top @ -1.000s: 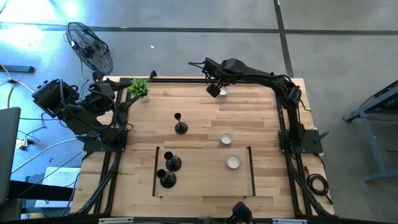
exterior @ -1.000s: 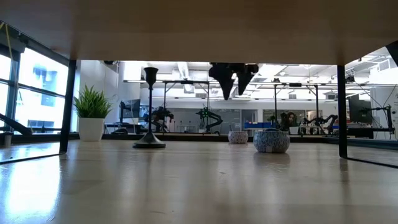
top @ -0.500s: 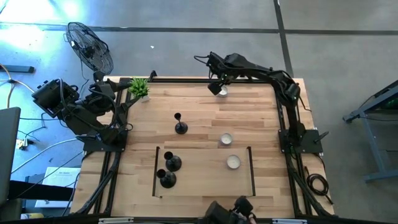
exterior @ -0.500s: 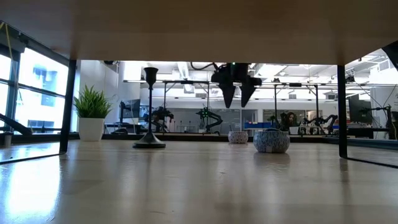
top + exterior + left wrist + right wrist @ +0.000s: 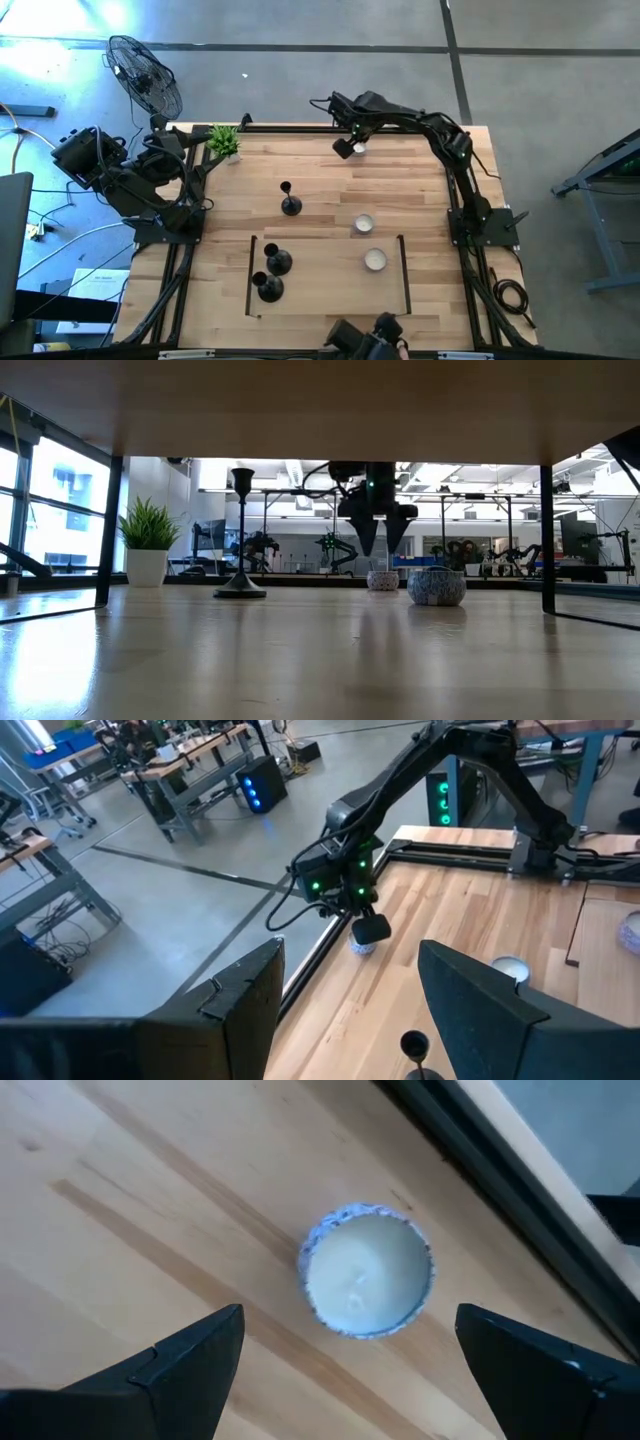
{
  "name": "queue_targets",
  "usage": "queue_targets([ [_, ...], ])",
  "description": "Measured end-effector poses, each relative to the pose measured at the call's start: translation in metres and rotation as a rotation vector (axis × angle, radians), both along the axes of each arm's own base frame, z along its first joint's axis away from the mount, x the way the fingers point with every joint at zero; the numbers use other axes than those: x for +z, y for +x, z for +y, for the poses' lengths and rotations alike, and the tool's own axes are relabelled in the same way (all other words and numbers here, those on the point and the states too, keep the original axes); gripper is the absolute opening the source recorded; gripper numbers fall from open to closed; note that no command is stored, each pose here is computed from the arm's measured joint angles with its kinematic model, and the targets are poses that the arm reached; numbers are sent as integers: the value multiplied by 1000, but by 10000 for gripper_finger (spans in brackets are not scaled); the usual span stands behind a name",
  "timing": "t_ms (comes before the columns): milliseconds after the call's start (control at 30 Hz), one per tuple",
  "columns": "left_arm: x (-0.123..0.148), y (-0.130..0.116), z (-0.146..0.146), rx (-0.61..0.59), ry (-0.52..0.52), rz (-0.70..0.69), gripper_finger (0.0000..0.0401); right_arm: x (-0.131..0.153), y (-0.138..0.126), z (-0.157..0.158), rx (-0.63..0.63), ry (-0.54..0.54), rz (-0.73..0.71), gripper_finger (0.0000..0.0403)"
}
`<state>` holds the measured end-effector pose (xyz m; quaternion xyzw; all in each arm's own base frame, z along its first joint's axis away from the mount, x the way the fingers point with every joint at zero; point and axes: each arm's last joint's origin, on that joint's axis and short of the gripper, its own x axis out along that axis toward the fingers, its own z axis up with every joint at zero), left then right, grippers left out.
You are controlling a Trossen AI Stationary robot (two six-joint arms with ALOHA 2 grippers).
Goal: Pick & Place candle stick holders
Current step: Put the red scented candle on the shelf
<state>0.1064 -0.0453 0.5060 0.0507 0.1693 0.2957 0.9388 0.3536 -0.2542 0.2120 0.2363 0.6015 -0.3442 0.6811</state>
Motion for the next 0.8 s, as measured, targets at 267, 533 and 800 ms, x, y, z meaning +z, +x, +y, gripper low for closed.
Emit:
queue_targets([
  [267, 0, 0, 0, -1, -5, -1, 227, 0, -1, 0, -2, 20, -2, 358],
  [533, 0, 0, 0, 3, -1, -4, 227, 0, 6, 13, 29, 66, -16, 358],
  [800, 0, 0, 0, 4, -1, -4, 227, -1, 16, 29, 76, 65, -5, 358],
])
